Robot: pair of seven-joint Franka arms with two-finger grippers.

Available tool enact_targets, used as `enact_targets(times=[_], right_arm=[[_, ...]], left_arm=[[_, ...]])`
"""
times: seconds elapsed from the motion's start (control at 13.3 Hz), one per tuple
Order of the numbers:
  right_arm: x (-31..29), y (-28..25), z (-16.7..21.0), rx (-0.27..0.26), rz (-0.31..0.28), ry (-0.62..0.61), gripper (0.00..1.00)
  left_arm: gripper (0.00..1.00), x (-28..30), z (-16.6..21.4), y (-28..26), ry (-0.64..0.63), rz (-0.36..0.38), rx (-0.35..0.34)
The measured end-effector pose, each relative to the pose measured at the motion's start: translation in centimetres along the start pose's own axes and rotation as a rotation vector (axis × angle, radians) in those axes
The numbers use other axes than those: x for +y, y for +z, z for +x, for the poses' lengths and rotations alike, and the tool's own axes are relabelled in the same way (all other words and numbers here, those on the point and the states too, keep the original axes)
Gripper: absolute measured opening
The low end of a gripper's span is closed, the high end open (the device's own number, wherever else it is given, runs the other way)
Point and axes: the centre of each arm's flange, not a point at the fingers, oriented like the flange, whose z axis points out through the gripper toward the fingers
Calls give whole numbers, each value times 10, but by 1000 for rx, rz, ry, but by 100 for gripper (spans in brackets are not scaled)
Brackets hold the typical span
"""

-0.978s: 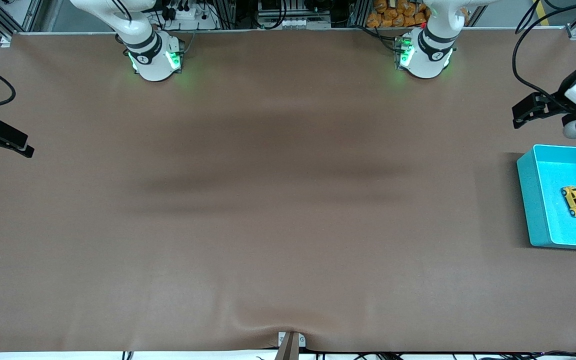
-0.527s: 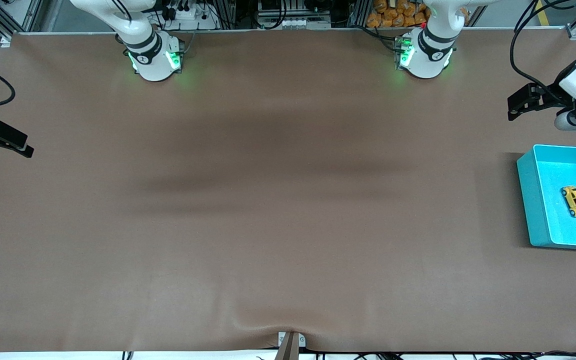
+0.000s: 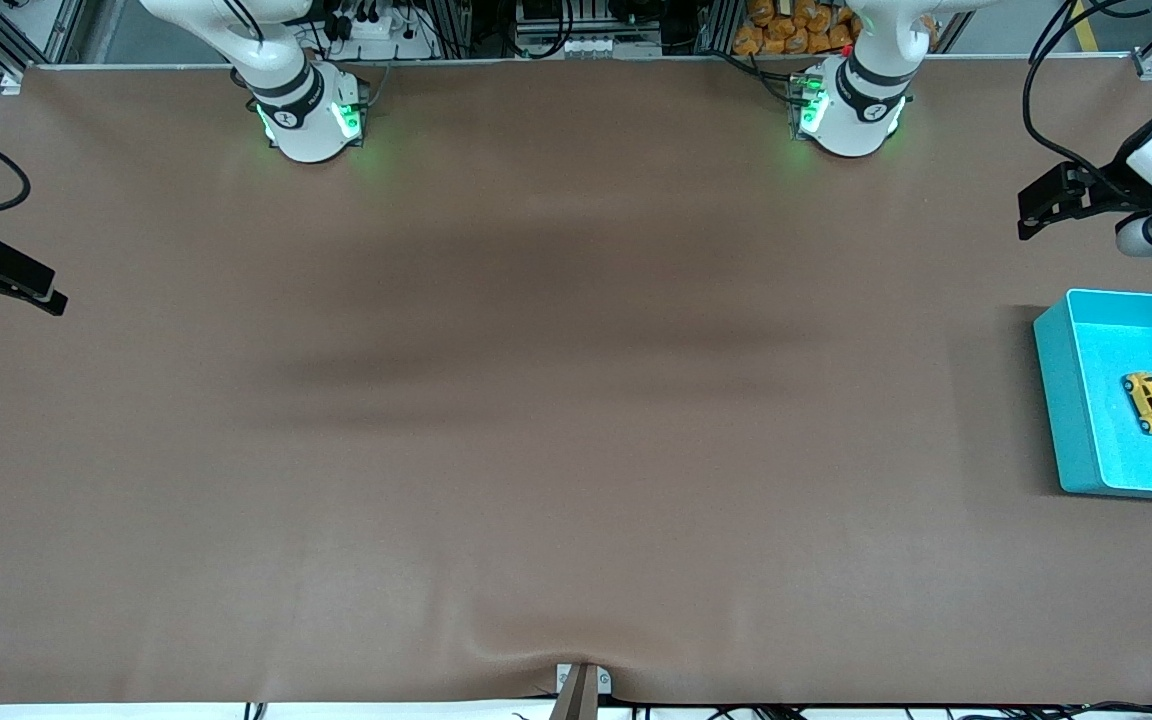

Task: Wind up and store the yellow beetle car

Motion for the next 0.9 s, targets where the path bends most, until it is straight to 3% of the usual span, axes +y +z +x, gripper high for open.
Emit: enact_targets(times=[0.9], right_arm=[[-1,0,0,1,0,-2,100]], left_arm=[[100,0,0,3,1,0,-8]])
